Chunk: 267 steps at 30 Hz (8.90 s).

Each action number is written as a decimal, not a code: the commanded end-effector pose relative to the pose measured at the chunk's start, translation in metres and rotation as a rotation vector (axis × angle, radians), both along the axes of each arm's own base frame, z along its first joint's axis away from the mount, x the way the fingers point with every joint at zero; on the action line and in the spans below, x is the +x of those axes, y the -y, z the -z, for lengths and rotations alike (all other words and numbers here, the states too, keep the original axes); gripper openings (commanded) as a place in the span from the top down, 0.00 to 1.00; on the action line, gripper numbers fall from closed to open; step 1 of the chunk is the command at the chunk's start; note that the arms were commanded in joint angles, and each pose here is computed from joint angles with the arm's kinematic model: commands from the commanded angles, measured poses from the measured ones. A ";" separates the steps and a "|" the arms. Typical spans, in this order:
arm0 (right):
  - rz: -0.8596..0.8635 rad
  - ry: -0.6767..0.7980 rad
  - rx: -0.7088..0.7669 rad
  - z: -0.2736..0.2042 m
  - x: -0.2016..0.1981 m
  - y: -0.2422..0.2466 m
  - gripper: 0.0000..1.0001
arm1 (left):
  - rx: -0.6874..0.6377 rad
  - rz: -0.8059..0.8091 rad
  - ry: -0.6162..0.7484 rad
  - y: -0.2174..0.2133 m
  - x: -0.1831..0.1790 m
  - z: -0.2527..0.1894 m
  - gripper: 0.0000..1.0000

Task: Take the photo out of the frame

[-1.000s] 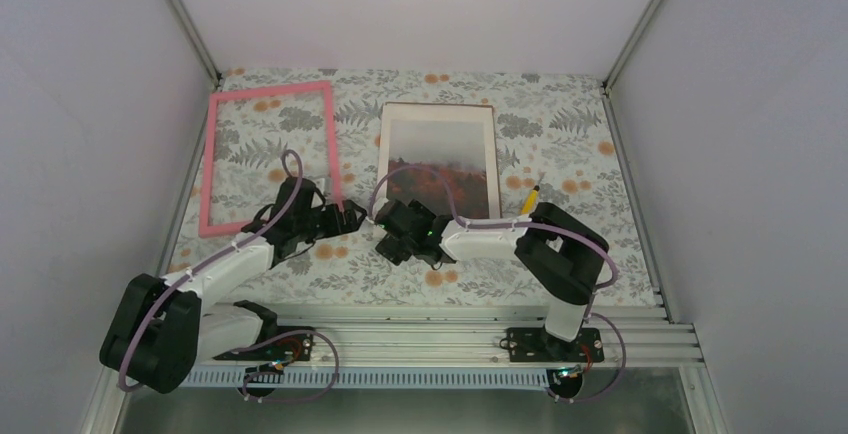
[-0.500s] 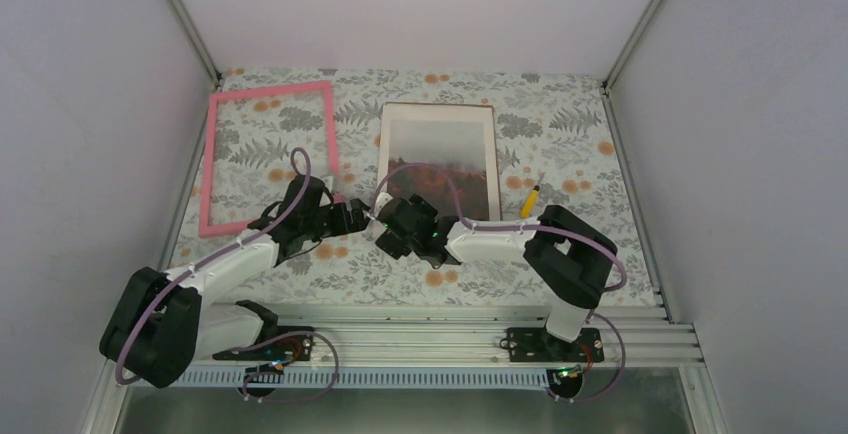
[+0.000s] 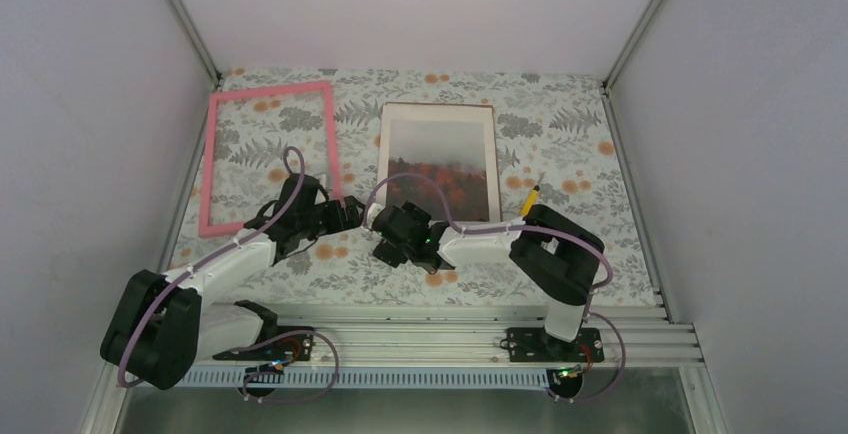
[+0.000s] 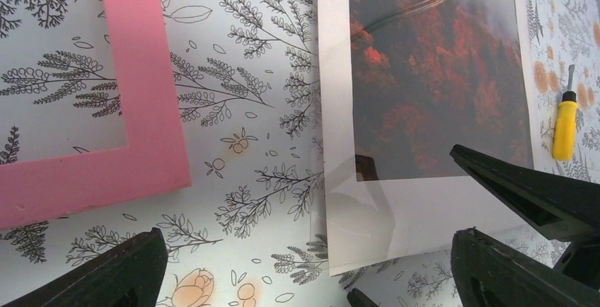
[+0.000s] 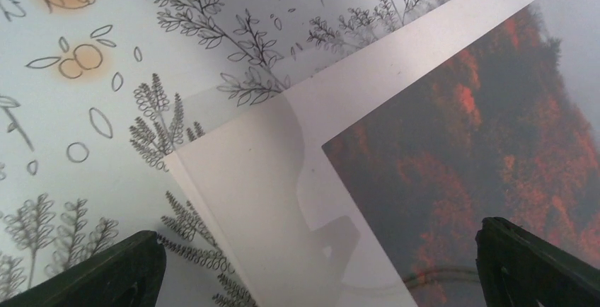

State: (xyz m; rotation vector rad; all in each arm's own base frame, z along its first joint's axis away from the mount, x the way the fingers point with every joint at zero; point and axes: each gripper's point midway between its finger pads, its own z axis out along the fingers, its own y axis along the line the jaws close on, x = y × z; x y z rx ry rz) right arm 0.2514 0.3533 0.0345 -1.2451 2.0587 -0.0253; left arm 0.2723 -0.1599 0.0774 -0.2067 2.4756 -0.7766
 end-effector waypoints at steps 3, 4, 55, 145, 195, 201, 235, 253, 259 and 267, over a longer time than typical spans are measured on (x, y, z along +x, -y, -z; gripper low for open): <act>0.047 0.105 0.005 -0.011 0.019 -0.008 0.00 | 0.008 -0.005 0.001 -0.002 0.002 0.000 0.00; 0.061 0.122 0.007 -0.014 0.022 -0.006 0.00 | 0.010 -0.003 0.001 -0.002 0.002 -0.001 0.00; 0.240 -0.031 0.207 -0.033 0.059 0.039 0.01 | -0.114 0.088 -0.025 0.051 0.005 0.000 0.17; 0.546 -0.107 0.080 0.003 0.100 0.077 0.00 | -0.120 0.044 -0.242 0.065 -0.019 0.087 0.70; 0.557 -0.078 0.397 -0.034 0.097 0.130 0.00 | -0.209 0.067 -0.195 0.091 0.007 0.052 0.67; 0.345 -0.160 0.475 -0.044 0.075 0.097 0.04 | -0.212 0.056 -0.177 0.089 0.009 0.044 0.67; 0.307 -0.104 0.449 -0.043 0.068 0.091 0.04 | -0.368 0.013 -0.251 0.103 0.022 0.054 0.68; 0.354 -0.049 0.464 -0.051 0.072 0.101 0.04 | -0.333 0.028 -0.182 0.106 0.083 0.045 0.67; 0.374 -0.030 0.468 -0.053 0.074 0.104 0.04 | -0.296 0.065 -0.168 0.111 0.106 0.050 0.67; 0.401 0.003 0.473 -0.057 0.077 0.109 0.03 | -0.266 0.088 -0.143 0.113 0.136 0.056 0.67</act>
